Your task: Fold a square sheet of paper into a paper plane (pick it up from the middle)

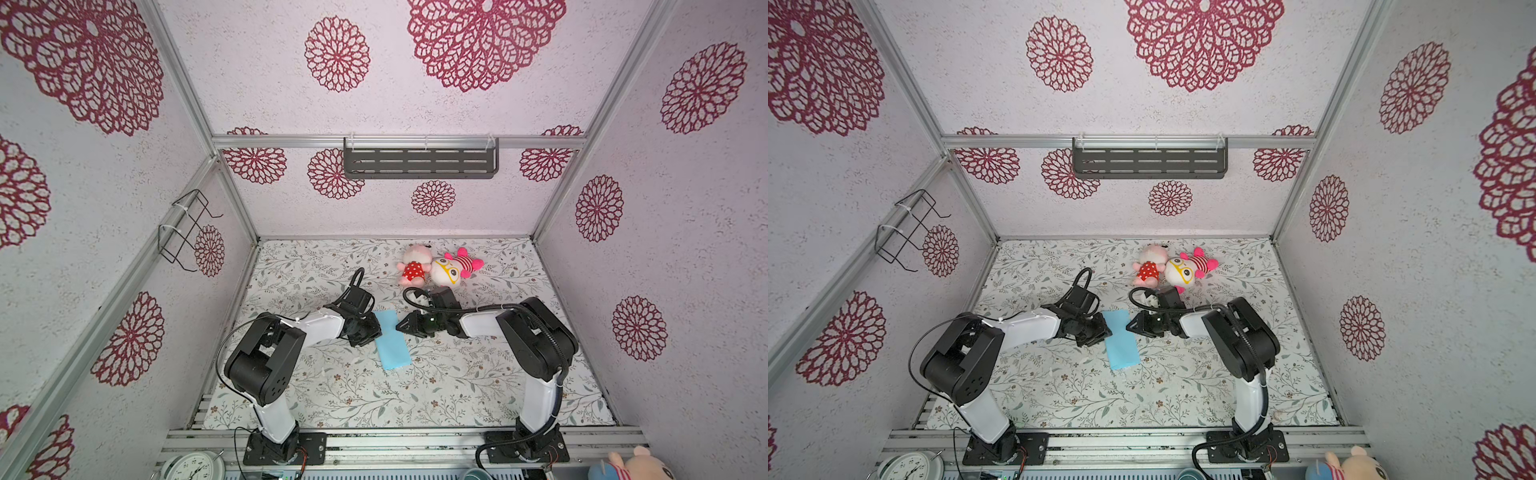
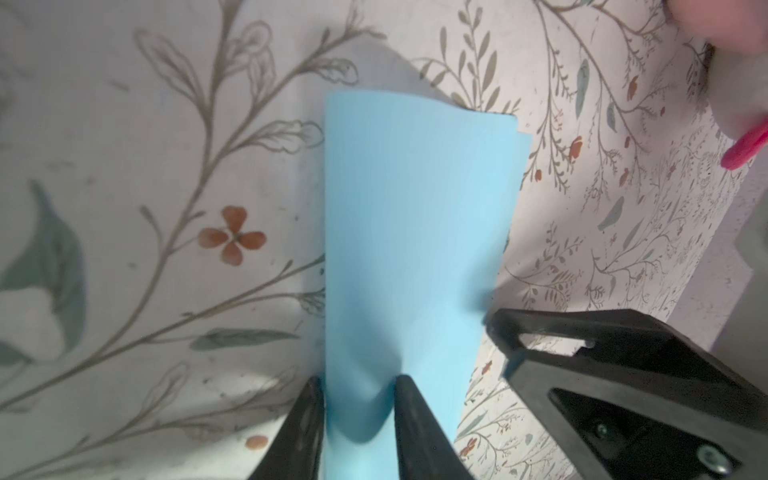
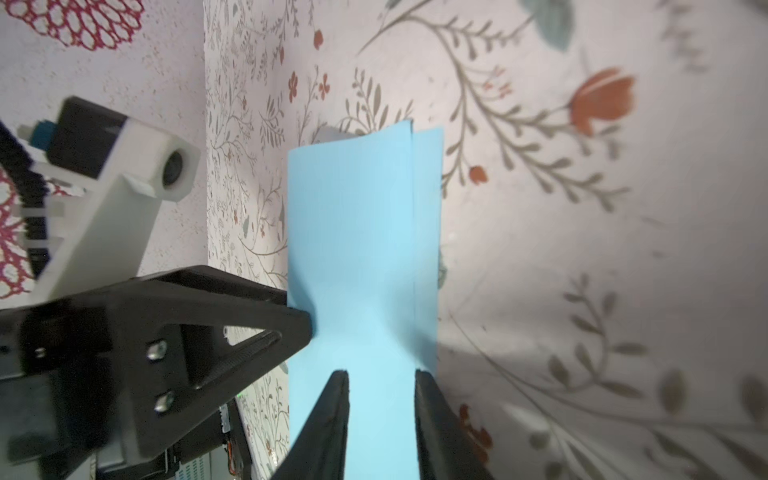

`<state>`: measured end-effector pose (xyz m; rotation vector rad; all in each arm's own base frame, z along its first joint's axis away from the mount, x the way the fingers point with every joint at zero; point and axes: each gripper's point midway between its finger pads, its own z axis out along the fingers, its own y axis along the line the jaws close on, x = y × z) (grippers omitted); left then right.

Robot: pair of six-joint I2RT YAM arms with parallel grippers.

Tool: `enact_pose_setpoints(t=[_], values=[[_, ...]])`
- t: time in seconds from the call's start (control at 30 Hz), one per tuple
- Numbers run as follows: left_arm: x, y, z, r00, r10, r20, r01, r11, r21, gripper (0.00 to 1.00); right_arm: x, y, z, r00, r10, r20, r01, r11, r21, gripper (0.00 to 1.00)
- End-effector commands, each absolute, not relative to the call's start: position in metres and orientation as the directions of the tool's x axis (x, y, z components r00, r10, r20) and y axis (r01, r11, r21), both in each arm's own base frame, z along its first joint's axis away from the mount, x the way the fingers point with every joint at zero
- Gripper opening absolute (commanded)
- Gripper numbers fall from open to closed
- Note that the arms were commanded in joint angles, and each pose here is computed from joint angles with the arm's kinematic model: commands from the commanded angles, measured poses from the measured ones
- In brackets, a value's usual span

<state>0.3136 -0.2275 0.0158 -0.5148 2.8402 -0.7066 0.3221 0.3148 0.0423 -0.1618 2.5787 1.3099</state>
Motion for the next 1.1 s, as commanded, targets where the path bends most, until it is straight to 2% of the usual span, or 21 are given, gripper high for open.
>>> enact_pose_setpoints(t=[0.0,0.2,0.47,0.57,0.67,0.9,1.07], values=[[0.3,-0.215,0.0,-0.941,-0.332,-0.065,-0.284,0.879,-0.384,0.32,0.333,0.307,0.076,-0.93,0.037,-0.365,-0.28,0.573,0.77,0.34],[0.293,-0.211,-0.01,-0.946,-0.323,-0.042,-0.29,0.893,-0.344,0.33,0.335,0.301,0.078,-0.918,0.059,-0.392,-0.283,0.596,0.751,0.37],[0.285,-0.202,-0.023,-0.932,-0.361,-0.013,-0.346,0.901,-0.261,0.33,0.337,0.291,0.073,-0.907,0.098,-0.41,-0.26,0.635,0.728,0.48],[0.282,-0.198,-0.028,-0.928,-0.372,0.0,-0.363,0.905,-0.223,0.33,0.339,0.288,0.072,-0.901,0.109,-0.419,-0.255,0.648,0.718,0.55],[0.278,-0.198,-0.031,-0.929,-0.369,0.018,-0.365,0.908,-0.204,0.34,0.343,0.279,0.071,-0.894,0.141,-0.426,-0.227,0.677,0.7,0.67],[0.265,-0.199,-0.041,-0.941,-0.333,0.064,-0.339,0.926,-0.164,0.34,0.351,0.251,0.077,-0.855,0.228,-0.466,-0.176,0.717,0.674,0.82],[0.261,-0.203,-0.044,-0.954,-0.287,0.081,-0.297,0.941,-0.16,0.34,0.356,0.222,0.077,-0.818,0.295,-0.494,-0.124,0.748,0.652,0.87]])
